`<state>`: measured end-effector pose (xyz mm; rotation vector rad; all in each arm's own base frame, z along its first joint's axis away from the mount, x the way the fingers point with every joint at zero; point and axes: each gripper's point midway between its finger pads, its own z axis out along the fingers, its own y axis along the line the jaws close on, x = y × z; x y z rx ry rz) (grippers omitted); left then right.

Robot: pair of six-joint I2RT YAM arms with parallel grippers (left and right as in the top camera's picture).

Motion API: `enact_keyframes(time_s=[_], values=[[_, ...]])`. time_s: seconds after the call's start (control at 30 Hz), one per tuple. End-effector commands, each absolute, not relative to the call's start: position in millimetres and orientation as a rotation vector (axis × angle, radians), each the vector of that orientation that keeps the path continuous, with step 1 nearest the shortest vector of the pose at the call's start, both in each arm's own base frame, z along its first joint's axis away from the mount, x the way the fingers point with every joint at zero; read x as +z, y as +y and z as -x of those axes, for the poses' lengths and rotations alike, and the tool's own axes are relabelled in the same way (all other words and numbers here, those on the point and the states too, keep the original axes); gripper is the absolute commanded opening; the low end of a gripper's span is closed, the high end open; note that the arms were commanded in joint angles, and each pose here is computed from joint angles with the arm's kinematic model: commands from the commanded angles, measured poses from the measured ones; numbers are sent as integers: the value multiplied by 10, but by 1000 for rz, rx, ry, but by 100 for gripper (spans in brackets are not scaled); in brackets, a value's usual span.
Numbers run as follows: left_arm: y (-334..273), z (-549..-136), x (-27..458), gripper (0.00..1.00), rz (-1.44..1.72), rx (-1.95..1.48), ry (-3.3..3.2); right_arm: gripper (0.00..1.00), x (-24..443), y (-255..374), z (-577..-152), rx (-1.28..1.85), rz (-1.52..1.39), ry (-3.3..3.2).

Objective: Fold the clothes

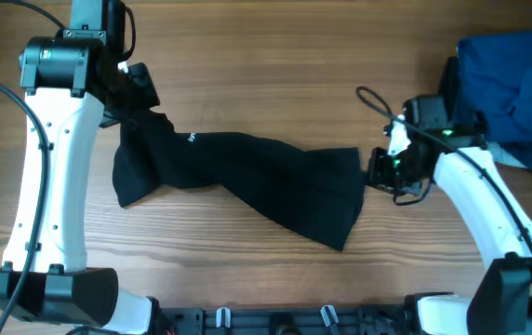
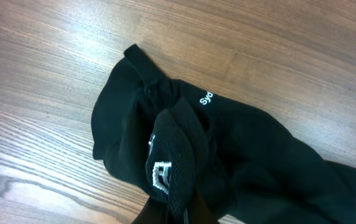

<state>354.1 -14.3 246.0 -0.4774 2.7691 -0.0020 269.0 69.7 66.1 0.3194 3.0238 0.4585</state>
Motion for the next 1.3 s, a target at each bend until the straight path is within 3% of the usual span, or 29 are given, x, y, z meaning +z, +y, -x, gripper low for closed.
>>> enact_keyframes(time_s=[0.0, 0.27, 0.6, 0.67, 0.8, 0.93, 1.13, 1.27], values=[[-162, -3562, 2485, 4, 489, -17, 2753, 22, 483, 897, -2600, 491, -319, 3053], [-162, -3569, 2487, 4, 488, -18, 2750, 27, 146, 1278, -2605, 501, -136, 3066], [-162, -3565, 2487, 4, 488, -17, 2751, 29, -119, 1152, -2577, 302, -87, 3121], [-162, -3567, 2486, 4, 488, -17, 2751, 5, -120, 1147, -2568, 298, -78, 3124], [-162, -3567, 2488, 4, 488, -18, 2750, 4, -97, 1149, -2574, 300, -80, 3124], [-161, -3569, 2489, 4, 482, -16, 2750, 4, 182, 1161, -2720, 320, -84, 3072], [-161, -3568, 2493, 4, 482, -16, 2749, 4, 1090, 1161, -3062, 328, 17, 2866], [-161, -3570, 2493, 4, 478, -16, 2749, 4, 1399, 1112, -3092, 292, 74, 2802]])
